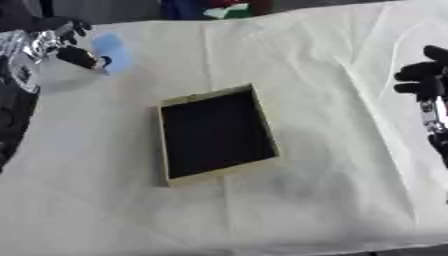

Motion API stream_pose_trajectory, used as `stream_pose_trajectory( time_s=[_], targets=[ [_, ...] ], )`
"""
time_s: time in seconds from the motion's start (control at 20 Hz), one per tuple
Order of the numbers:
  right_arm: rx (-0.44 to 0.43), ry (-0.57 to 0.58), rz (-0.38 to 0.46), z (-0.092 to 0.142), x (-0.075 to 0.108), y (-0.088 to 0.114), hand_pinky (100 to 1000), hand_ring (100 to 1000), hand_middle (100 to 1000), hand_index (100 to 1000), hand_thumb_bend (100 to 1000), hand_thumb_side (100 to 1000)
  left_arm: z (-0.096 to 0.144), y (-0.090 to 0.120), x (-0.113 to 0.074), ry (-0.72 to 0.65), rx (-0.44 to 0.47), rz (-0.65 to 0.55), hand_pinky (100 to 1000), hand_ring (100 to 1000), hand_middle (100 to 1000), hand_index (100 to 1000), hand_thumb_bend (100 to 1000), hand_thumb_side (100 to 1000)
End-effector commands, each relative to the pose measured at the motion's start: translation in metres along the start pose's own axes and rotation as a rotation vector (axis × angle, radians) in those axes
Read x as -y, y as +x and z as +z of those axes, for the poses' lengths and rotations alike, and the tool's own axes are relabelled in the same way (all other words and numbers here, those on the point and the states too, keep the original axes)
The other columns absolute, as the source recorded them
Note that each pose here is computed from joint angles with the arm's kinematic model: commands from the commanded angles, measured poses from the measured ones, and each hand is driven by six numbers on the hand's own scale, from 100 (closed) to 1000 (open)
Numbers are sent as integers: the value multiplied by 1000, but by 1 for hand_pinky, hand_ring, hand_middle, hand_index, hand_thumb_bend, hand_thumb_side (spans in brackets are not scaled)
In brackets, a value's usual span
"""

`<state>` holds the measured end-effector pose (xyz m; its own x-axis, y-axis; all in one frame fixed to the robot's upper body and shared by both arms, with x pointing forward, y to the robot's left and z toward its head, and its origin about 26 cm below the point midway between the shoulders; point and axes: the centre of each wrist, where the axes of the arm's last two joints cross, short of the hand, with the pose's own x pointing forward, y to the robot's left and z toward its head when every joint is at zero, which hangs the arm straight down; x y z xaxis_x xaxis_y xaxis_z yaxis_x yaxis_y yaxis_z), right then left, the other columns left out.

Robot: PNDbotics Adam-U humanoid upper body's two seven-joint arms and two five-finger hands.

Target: Pick up objects on the table and place them in the box.

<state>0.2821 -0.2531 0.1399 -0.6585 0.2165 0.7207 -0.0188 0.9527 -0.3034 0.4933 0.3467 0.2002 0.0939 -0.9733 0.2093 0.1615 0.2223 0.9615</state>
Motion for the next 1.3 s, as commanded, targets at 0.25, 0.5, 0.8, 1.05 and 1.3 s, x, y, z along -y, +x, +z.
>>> stream_pose_trajectory(
  time_s=[0.25, 0.5, 0.8, 1.05, 1.3],
  targets=[
    [22, 5, 10, -4, 1, 3, 699, 727, 662, 878, 100, 540, 2, -4, -11, 26, -28, -4, 801, 800, 827, 939, 410, 387],
    [23, 4, 9, -4, 0, 3, 699, 727, 662, 878, 100, 541, 2, -5, -7, 29, -55, 3, 795, 797, 823, 941, 407, 399],
    [25, 5, 9, -5, 0, 3, 699, 727, 662, 877, 100, 541, 1, -6, -2, 24, -67, 14, 790, 792, 817, 940, 407, 405],
    [25, 5, 8, -5, 0, 3, 699, 728, 662, 878, 100, 542, 1, -5, 0, 32, -58, 28, 786, 790, 813, 937, 429, 410],
    [26, 6, 7, -5, -1, 3, 699, 728, 662, 878, 100, 543, 1, -5, 3, 36, -44, 38, 779, 774, 786, 907, 430, 404]
  ],
)
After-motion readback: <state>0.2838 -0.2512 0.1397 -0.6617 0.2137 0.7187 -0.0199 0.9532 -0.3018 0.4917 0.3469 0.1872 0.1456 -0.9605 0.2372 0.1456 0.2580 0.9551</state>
